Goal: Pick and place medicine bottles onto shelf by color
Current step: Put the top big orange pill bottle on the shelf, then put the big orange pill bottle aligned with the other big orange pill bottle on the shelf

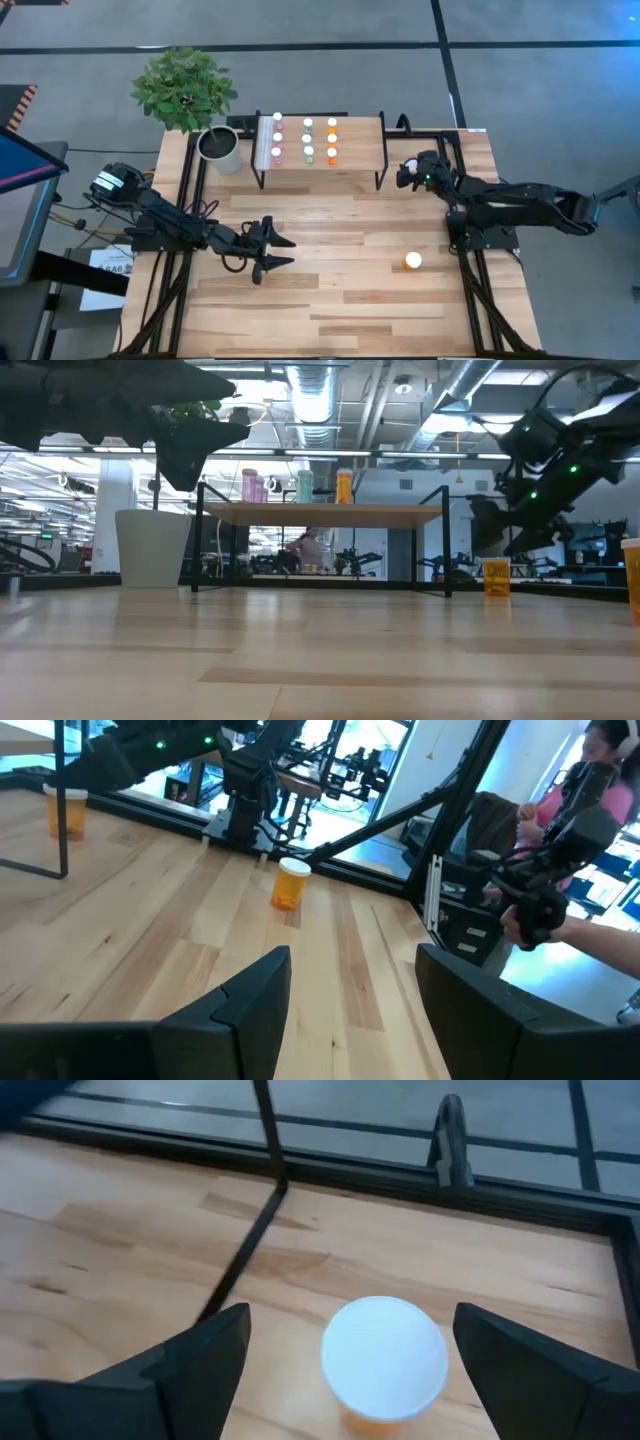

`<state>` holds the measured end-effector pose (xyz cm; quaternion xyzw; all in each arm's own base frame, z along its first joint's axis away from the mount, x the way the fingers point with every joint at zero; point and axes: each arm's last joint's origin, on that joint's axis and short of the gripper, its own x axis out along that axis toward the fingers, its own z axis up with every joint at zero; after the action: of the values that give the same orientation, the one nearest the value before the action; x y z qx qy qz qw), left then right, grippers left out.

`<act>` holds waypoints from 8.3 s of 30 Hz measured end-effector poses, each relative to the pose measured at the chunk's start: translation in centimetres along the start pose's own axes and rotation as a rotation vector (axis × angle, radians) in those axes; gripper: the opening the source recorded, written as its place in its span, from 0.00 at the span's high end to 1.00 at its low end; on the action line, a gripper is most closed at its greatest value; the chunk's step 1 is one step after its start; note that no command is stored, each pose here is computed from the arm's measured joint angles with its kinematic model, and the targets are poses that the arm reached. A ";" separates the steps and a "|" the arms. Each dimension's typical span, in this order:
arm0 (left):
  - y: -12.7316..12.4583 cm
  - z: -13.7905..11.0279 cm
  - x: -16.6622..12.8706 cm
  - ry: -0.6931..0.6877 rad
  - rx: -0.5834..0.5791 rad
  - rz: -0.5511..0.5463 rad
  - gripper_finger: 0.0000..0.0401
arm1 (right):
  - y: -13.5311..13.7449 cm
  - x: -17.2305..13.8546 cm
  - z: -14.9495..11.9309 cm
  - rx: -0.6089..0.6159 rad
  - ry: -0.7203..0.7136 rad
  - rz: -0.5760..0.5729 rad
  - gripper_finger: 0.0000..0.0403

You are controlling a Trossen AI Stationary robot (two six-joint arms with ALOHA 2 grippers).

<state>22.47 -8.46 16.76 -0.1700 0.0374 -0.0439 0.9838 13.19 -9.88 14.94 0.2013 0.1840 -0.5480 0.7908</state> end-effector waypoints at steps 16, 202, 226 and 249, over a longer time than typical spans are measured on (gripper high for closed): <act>0.0 0.0 0.0 0.001 0.002 0.001 0.49 | 0.5 3.3 -1.4 -0.085 0.049 -0.057 0.09; 0.4 -0.4 0.0 0.033 -0.028 0.056 0.49 | 13.1 3.7 16.5 -0.307 -0.018 0.284 0.32; 0.3 -0.4 0.0 0.033 -0.055 0.051 0.49 | 9.1 -12.1 16.2 -0.363 0.081 0.564 0.33; 0.0 -0.5 -0.1 0.040 -0.073 0.033 0.49 | 12.6 -22.4 5.4 -0.522 0.339 0.699 0.33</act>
<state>22.34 -8.60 16.25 -0.2043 0.0616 -0.0298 0.9765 18.00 9.08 32.50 0.1324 0.3635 -0.1436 0.9109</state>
